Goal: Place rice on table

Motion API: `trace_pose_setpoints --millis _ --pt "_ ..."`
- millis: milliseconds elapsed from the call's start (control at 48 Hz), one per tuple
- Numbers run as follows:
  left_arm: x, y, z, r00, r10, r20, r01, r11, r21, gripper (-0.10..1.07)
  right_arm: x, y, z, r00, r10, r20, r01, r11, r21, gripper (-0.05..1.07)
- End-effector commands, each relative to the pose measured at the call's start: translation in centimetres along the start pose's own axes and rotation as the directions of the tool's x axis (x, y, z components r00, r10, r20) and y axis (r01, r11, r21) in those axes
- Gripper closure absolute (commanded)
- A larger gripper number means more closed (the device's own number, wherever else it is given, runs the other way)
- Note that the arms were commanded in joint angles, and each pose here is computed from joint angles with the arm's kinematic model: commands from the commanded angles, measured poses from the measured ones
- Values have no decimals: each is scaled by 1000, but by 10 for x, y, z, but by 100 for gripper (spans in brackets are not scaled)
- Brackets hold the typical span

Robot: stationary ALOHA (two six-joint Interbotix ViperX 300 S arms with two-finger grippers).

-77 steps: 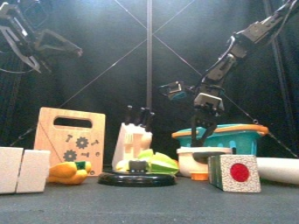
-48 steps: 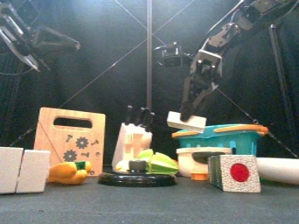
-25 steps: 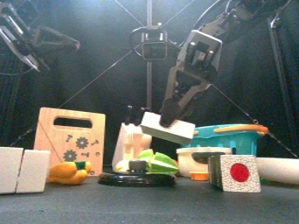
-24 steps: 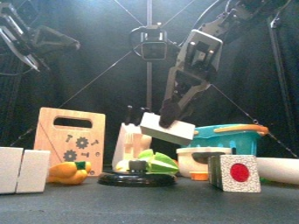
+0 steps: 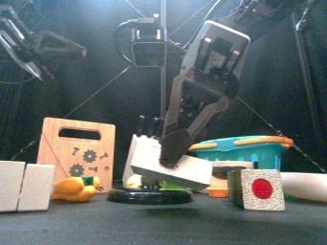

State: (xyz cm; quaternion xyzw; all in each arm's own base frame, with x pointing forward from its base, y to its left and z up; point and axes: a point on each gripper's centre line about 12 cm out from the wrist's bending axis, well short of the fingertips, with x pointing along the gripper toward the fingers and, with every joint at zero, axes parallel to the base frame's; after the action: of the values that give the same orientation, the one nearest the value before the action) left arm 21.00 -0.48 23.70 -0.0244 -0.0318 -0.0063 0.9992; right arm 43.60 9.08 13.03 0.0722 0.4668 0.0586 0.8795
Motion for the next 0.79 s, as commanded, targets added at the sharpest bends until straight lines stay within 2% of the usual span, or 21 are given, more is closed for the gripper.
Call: trace_pose_setpoints --millis 0,188,312,438,562,771 --pt "2 0 5 1000 -1 17 1 1000 0 78 -9 5 14 999 13 43 -13 1000 5 41" --pt "2 0 5 1000 -1 17 1 1000 0 78 -8 5 11 1000 12 11 -13 997 70 41" --pt "2 0 5 1000 -1 17 1 1000 0 78 -8 1 7 1000 -16 -18 18 992 127 41" --pt "2 0 4 1000 -1 15 1 1000 -2 78 -8 -3 8 998 -64 -16 65 993 100 41" --pt "2 0 4 1000 -1 15 1 1000 0 78 -6 2 9 996 -93 -9 93 993 78 41" --pt "2 0 4 1000 -1 15 1 1000 0 78 -1 7 5 991 -122 -45 125 990 65 40"
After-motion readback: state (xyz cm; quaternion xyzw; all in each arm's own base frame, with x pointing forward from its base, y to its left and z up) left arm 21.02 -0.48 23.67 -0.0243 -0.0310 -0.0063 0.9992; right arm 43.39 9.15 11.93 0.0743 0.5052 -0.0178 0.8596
